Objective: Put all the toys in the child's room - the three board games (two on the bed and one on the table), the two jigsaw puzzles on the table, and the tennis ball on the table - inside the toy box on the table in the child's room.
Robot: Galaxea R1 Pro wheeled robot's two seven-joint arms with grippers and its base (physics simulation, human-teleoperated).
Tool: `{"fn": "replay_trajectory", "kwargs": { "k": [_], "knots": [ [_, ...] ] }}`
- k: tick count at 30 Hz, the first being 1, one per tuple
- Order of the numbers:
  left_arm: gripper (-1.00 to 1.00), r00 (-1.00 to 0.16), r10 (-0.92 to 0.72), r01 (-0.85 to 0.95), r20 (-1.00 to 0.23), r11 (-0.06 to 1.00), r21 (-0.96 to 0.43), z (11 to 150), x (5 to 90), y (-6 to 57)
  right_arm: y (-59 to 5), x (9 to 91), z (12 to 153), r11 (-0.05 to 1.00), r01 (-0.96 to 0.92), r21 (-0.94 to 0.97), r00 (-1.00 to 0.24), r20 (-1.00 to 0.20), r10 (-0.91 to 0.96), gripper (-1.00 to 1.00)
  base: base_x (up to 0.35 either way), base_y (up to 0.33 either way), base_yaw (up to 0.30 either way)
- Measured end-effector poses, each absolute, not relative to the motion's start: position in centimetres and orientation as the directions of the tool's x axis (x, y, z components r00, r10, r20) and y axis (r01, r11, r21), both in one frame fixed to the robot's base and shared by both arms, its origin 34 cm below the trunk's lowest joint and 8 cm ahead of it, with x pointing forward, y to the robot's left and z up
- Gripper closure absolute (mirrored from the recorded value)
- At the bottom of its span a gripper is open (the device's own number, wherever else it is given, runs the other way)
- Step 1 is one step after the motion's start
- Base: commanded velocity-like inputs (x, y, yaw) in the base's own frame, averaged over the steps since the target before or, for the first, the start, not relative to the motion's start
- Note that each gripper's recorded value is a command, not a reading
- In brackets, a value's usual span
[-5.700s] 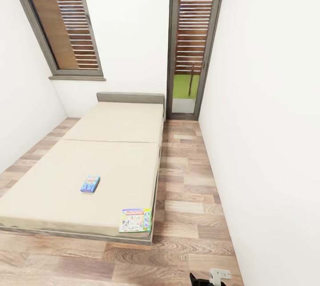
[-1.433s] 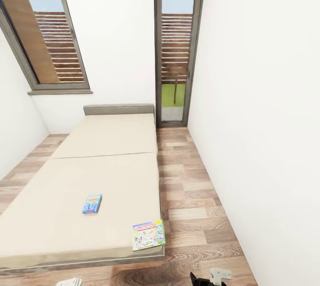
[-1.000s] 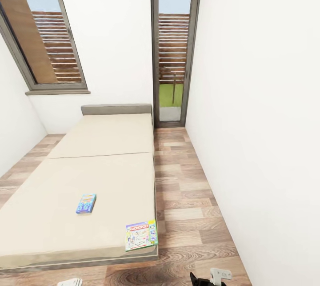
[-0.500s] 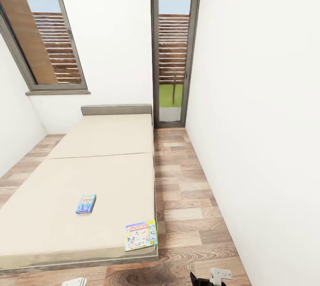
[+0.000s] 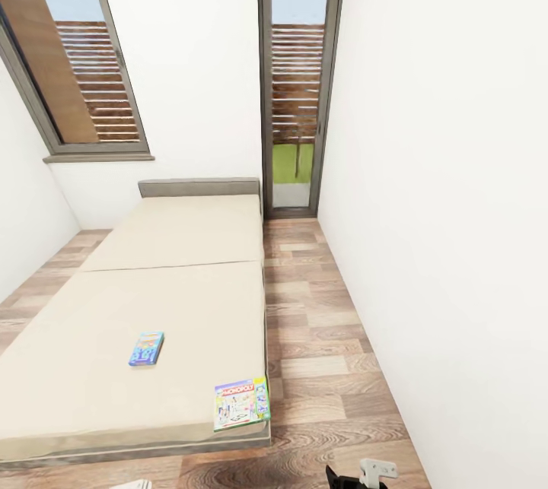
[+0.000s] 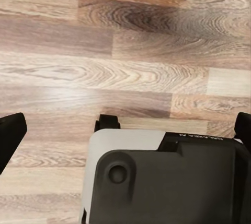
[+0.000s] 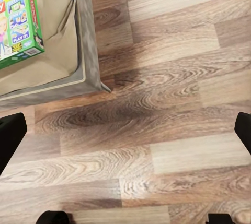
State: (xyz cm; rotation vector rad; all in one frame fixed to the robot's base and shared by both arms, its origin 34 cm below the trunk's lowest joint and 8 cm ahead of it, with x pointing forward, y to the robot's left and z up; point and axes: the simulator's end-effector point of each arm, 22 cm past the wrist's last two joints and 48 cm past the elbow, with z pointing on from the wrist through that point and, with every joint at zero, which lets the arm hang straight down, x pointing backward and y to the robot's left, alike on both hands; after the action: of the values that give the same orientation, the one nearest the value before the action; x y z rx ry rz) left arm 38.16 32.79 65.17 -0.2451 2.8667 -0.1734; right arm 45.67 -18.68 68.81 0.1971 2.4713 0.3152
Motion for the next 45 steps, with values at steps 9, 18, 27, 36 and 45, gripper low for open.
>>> {"fn": "replay_trajectory", "kwargs": {
  "k": [9,18,27,36,45],
  "knots": [
    [-1.0,-0.952,-0.184,-0.153,-0.245,0.978,-0.142,64.5,38.5,32.6,-18.7,45.9,68.1,0.959,0.07,0.274,-0.793,-0.569,0.22,-1.0,0.0,0.0,0.0],
    [-1.0,-0.951,-0.188,-0.156,-0.244,0.977,-0.143,63.8,38.8,32.6,-18.7,46.8,67.7,0.958,0.063,0.279,-0.785,-0.579,0.22,-1.0,0.0,0.0,0.0],
    [-1.0,-0.951,-0.192,-0.16,-0.244,0.977,-0.144,63.0,39.1,32.7,-18.9,49.5,68.5,0.953,0.061,0.297,-0.774,-0.589,0.233,-1.0,0.0,0.0,0.0],
    [-1.0,-0.95,-0.196,-0.164,-0.244,0.976,-0.145,62.2,39.4,32.7,-24.0,56.5,74.0,0.938,0.163,0.304,-0.737,-0.594,0.321,-1.0,0.0,0.0,0.0],
    [-1.0,-0.95,-0.197,-0.165,-0.244,0.976,-0.144,61.2,39.7,32.8,-25.0,62.3,79.0,0.935,0.151,0.32,-0.712,-0.621,0.328,-1.0,0.0,0.0,0.0]
  ]
}}
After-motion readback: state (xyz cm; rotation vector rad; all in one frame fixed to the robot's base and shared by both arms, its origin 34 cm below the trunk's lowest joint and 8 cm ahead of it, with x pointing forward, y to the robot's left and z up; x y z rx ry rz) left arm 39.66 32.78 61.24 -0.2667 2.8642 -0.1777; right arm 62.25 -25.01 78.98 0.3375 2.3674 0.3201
